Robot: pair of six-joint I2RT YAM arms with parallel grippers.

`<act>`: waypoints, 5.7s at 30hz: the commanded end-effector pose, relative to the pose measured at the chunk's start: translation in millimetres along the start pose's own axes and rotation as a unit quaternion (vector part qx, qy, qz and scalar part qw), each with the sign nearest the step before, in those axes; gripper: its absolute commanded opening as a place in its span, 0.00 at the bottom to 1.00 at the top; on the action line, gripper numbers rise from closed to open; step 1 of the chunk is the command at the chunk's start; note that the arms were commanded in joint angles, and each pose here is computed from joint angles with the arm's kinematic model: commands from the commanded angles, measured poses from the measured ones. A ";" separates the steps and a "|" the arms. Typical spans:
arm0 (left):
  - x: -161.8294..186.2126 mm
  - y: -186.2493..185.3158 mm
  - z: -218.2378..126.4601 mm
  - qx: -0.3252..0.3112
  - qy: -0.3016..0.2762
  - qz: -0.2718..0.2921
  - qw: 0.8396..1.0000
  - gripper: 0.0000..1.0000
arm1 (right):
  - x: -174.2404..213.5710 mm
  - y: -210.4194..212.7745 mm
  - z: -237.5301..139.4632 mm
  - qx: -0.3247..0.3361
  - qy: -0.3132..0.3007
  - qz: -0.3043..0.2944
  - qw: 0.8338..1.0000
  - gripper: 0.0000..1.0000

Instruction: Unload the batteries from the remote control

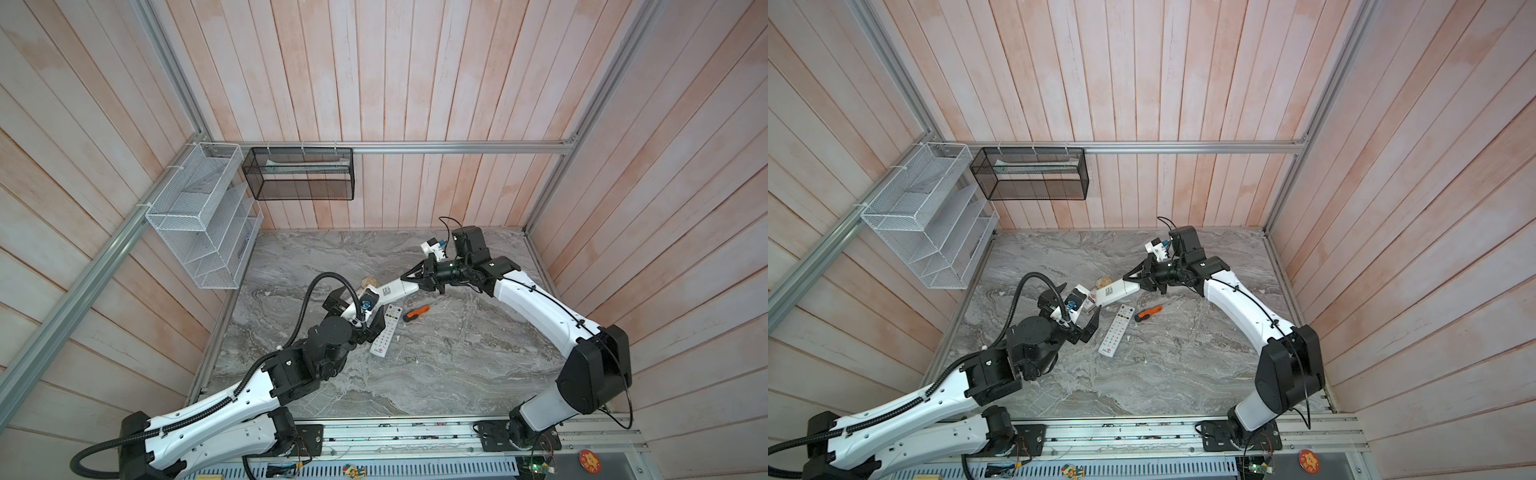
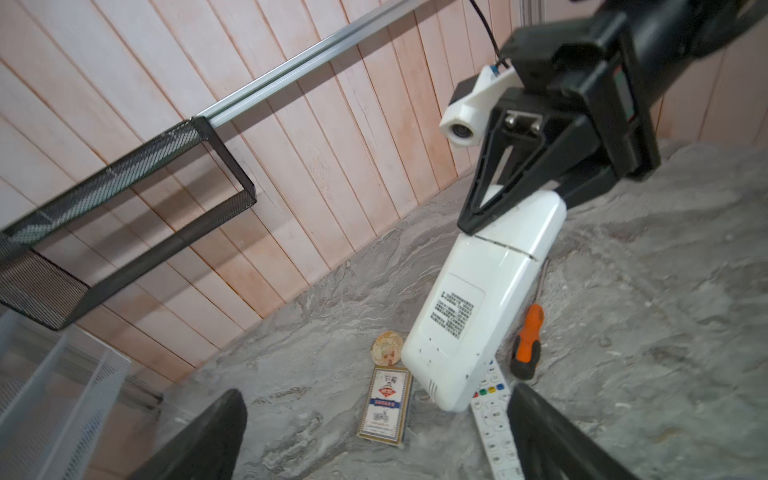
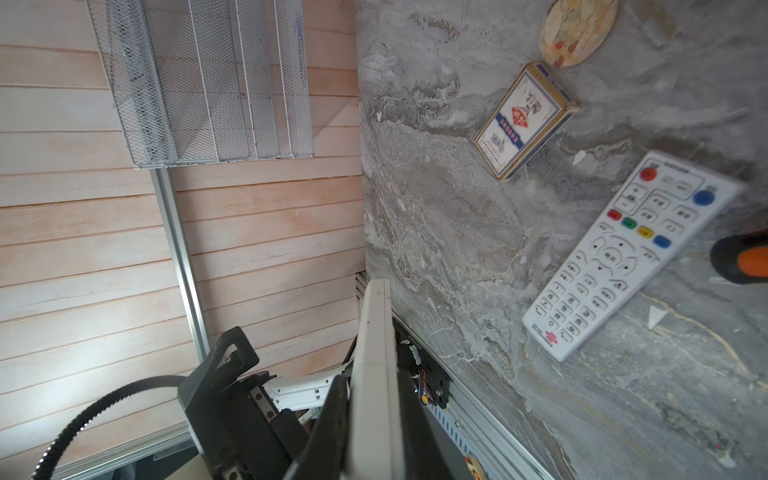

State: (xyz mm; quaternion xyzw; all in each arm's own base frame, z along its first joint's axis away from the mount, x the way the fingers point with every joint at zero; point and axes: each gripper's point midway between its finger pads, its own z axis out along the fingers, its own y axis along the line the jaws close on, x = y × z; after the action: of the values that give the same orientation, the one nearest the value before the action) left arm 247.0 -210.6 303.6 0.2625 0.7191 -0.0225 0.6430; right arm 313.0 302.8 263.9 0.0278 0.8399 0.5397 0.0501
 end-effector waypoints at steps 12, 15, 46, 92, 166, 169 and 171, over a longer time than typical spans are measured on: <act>3.2 63.1 11.9 0.180 0.034 -0.675 0.714 1.00 | -21.4 73.1 -50.1 -0.101 -0.095 -0.164 0.977 0.05; -11.0 51.8 20.4 0.275 0.026 -0.693 0.666 1.00 | -19.1 88.5 -56.0 -0.141 -0.104 -0.180 0.968 0.04; -52.1 0.5 54.2 0.442 0.083 -0.652 0.611 0.60 | 17.4 92.2 -21.0 -0.174 -0.016 -0.181 0.968 0.02; -34.2 2.6 65.0 0.430 0.115 -0.645 0.621 0.00 | 10.4 48.4 -7.3 0.018 0.032 -0.149 0.988 0.57; -24.5 9.2 65.4 0.418 0.135 -0.632 0.639 0.00 | 8.9 25.2 -6.3 0.087 0.029 -0.141 0.986 0.34; -23.3 9.0 65.9 0.419 0.134 -0.636 0.634 0.00 | 7.7 26.1 -5.1 0.081 0.027 -0.138 0.987 0.35; -22.7 8.4 65.5 0.419 0.135 -0.635 0.634 0.00 | 7.0 26.8 -4.7 0.080 0.026 -0.138 0.987 0.38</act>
State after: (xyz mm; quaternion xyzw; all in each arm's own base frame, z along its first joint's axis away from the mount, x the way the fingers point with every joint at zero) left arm 314.9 -236.0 298.7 -0.0477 0.7147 -0.6780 0.1649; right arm 305.2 310.5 294.4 -0.1040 0.8759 0.4589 0.1067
